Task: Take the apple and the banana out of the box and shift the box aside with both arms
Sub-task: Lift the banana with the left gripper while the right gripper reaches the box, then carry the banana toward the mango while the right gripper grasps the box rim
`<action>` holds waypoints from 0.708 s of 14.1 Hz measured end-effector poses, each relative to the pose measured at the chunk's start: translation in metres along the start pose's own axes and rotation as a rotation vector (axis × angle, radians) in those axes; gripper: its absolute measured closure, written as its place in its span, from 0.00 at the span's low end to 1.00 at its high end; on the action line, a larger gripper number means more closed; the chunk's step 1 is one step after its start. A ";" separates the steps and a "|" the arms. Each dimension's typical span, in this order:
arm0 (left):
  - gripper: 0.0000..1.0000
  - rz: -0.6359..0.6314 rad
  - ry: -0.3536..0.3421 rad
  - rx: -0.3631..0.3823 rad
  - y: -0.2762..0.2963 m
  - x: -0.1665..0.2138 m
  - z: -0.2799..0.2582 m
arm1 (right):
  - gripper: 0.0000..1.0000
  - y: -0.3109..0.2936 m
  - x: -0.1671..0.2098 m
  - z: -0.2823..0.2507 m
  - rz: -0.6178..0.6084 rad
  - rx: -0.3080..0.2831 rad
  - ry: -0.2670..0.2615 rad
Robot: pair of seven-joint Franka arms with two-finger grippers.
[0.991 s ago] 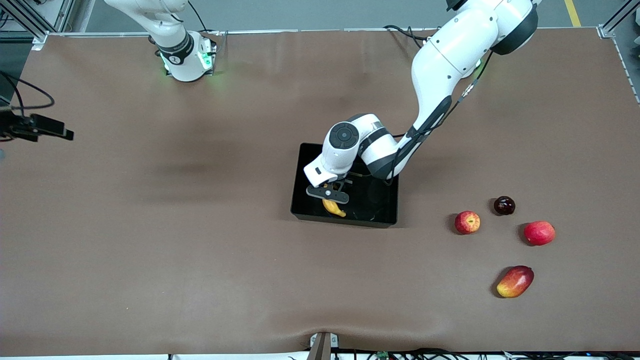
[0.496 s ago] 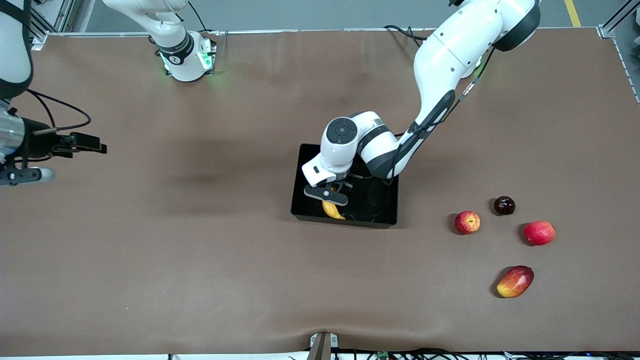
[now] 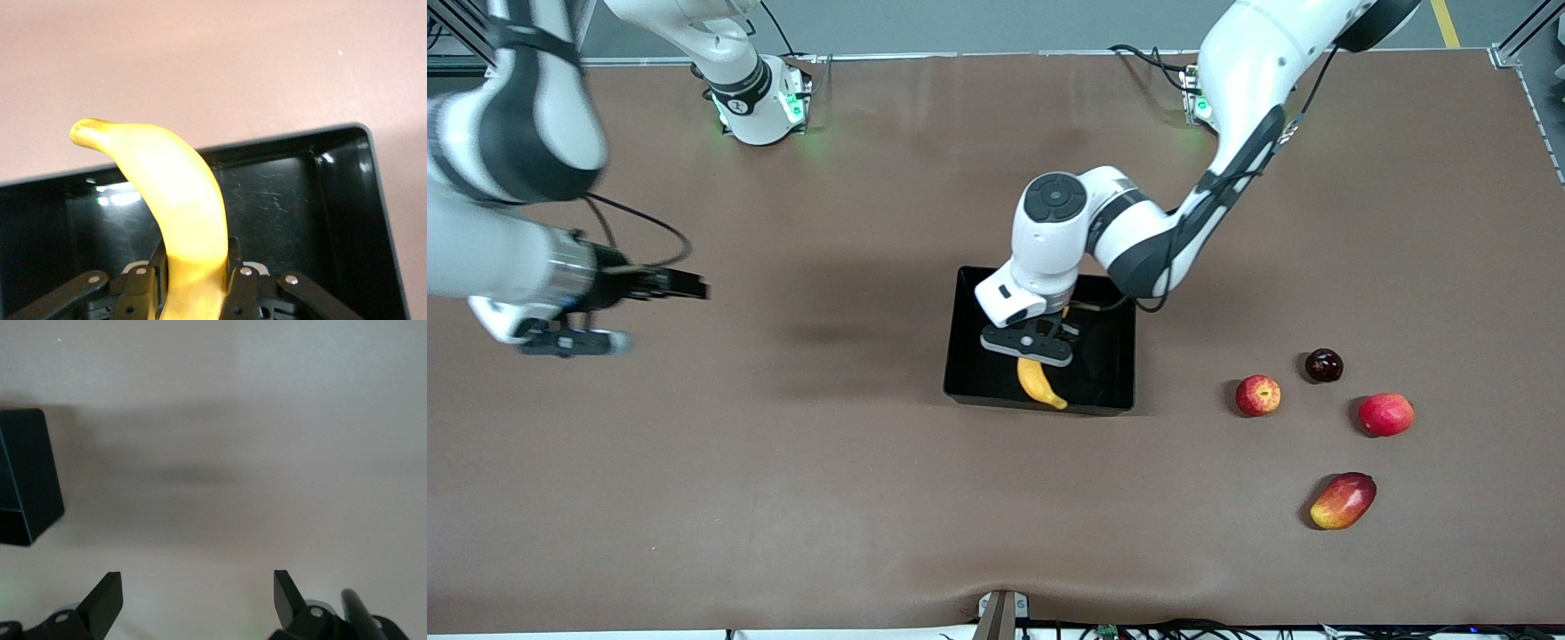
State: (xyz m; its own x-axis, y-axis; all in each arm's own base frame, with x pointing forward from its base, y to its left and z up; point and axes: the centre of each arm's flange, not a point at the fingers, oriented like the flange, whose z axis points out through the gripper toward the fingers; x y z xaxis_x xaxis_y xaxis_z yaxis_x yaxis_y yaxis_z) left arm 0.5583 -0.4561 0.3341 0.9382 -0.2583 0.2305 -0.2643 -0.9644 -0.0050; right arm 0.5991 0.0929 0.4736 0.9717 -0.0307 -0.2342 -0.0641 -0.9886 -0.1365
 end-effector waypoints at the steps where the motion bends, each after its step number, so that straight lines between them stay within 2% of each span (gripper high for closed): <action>1: 0.64 0.015 0.000 0.003 -0.013 0.007 -0.011 | 0.00 -0.024 0.002 0.012 0.018 -0.008 0.004; 4: 0.64 0.085 -0.039 -0.010 -0.080 0.029 -0.033 | 0.00 -0.096 0.005 0.049 0.102 -0.009 0.030; 6: 0.64 0.135 -0.047 -0.016 -0.136 0.044 -0.033 | 0.00 -0.147 0.004 0.079 0.125 0.000 0.066; 10: 0.64 0.226 -0.063 0.005 -0.249 0.057 -0.024 | 0.00 -0.227 0.002 0.162 0.085 -0.010 0.118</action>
State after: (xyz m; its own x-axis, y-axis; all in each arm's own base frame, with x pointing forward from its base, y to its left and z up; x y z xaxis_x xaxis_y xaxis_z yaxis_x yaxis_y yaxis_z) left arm 0.6722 -0.2293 0.3715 0.8676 -0.4703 0.1617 -0.4681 -0.8821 -0.0539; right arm 0.5791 0.3407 0.3481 0.9829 -0.1306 -0.1299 -0.1453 -0.9832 -0.1108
